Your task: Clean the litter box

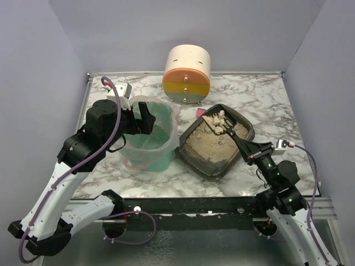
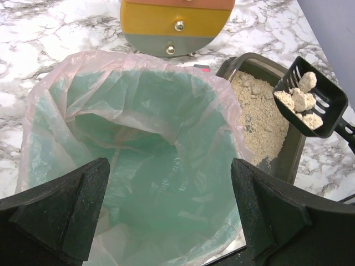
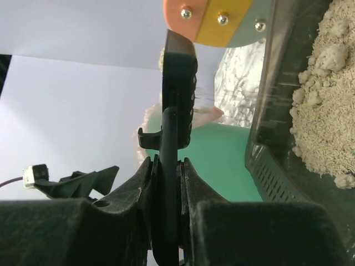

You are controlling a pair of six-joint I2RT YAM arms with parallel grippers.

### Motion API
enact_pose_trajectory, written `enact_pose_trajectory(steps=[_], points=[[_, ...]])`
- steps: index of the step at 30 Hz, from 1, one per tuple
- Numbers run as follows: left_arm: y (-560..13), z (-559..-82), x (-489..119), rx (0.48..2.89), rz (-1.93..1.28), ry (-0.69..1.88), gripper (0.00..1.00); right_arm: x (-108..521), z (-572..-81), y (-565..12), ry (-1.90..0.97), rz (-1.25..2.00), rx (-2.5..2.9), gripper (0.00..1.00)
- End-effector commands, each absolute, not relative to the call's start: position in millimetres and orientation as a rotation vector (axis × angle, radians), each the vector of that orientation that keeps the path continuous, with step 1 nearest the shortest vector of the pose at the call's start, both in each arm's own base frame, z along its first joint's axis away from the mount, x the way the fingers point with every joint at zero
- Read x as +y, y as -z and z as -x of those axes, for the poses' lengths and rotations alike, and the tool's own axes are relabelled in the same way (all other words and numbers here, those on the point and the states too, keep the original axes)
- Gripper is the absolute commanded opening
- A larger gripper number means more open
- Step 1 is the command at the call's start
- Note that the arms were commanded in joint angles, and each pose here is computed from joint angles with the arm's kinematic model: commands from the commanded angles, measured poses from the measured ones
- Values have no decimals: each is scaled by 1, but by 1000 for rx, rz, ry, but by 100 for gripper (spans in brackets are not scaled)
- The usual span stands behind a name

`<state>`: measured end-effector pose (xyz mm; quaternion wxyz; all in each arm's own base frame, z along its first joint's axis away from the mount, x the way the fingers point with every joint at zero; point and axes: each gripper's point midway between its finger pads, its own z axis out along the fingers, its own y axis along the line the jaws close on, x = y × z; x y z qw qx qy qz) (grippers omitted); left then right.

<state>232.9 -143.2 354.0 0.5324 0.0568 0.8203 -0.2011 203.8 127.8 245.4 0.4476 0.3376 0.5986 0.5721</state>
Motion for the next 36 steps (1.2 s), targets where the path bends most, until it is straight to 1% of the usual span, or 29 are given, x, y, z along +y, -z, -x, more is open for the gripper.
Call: enact_pose_trajectory(steps=[1, 3, 4, 5, 6, 9, 10, 11, 12, 15, 16, 17, 18, 19, 20, 21, 22, 23, 24, 25, 27, 28, 30, 31, 33, 34, 35, 36], points=[[-358, -232, -145, 1936, -148, 501, 99, 116, -200, -262, -1380, -837, 1420, 1], [-356, -232, -146, 1939, -149, 500, 99, 134, -193, -273, -1522, -750, 1405, 1], [-356, -232, -146, 1941, -150, 500, 99, 128, -193, -271, -1476, -789, 1428, 1], [-356, -232, -146, 1941, -151, 503, 99, 112, -199, -258, -1357, -891, 1450, 1], [-356, -232, -147, 1942, -152, 506, 99, 109, -199, -252, -1347, -934, 1452, 0], [-357, -231, -147, 1939, -149, 510, 99, 139, -189, -270, -1601, -785, 1410, 1], [-357, -231, -146, 1936, -148, 509, 99, 135, -190, -268, -1564, -824, 1439, 0], [-357, -231, -147, 1938, -149, 510, 99, 119, -194, -258, -1433, -910, 1461, 1], [-357, -230, -147, 1938, -148, 514, 99, 110, -197, -247, -1365, -983, 1473, 1], [-356, -230, -147, 1939, -150, 518, 99, 140, -189, -262, -1600, -828, 1450, 1], [-356, -230, -147, 1939, -149, 516, 99, 140, -189, -260, -1593, -848, 1477, 0], [-356, -230, -147, 1940, -150, 516, 99, 122, -196, -253, -1456, -938, 1475, 1], [-356, -229, -147, 1938, -148, 521, 99, 114, -195, -242, -1380, -998, 1505, 0], [-356, -229, -147, 1939, -148, 524, 99, 116, -196, -239, -1409, -1003, 1496, 1], [-357, -229, -148, 1938, -148, 526, 99, 132, -190, -259, -1557, -877, 1446, 1], [-356, -229, -147, 1939, -147, 523, 99, 140, -189, -261, -1629, -842, 1435, 0], [-355, -229, -147, 1941, -147, 520, 99, 143, -189, -251, -1608, -861, 1491, 1], [-356, -229, -147, 1940, -149, 519, 99, 128, -195, -236, -1456, -944, 1532, 1], [-356, -229, -147, 1939, -150, 522, 99, 113, -198, -234, -1348, -1003, 1522, 0], [-357, -228, -147, 1937, -149, 525, 99, 113, -196, -237, -1376, -1016, 1506, 0], [-358, -228, -147, 1934, -151, 526, 99, 138, -189, -256, -1618, -878, 1447, 1], [-358, -228, -147, 1935, -151, 522, 99, 145, -189, -252, -1664, -864, 1465, 0], [-358, -228, -146, 1937, -153, 518, 99, 121, -200, -230, -1418, -1009, 1522, 1], [-358, -228, -146, 1937, -155, 519, 99, 117, -198, -235, -1404, -1022, 1514, 0], [-358, -228, -146, 1936, -156, 519, 99, 138, -191, -264, -1602, -850, 1443, 0], [-357, -228, -146, 1938, -154, 514, 99, 146, -189, -266, -1660, -818, 1448, 1], [-357, -228, -145, 1939, -154, 511, 99, 142, -193, -264, -1591, -845, 1482, 1], [-356, -228, -145, 1941, -156, 511, 99, 126, -199, -251, -1440, -945, 1512, 1]])
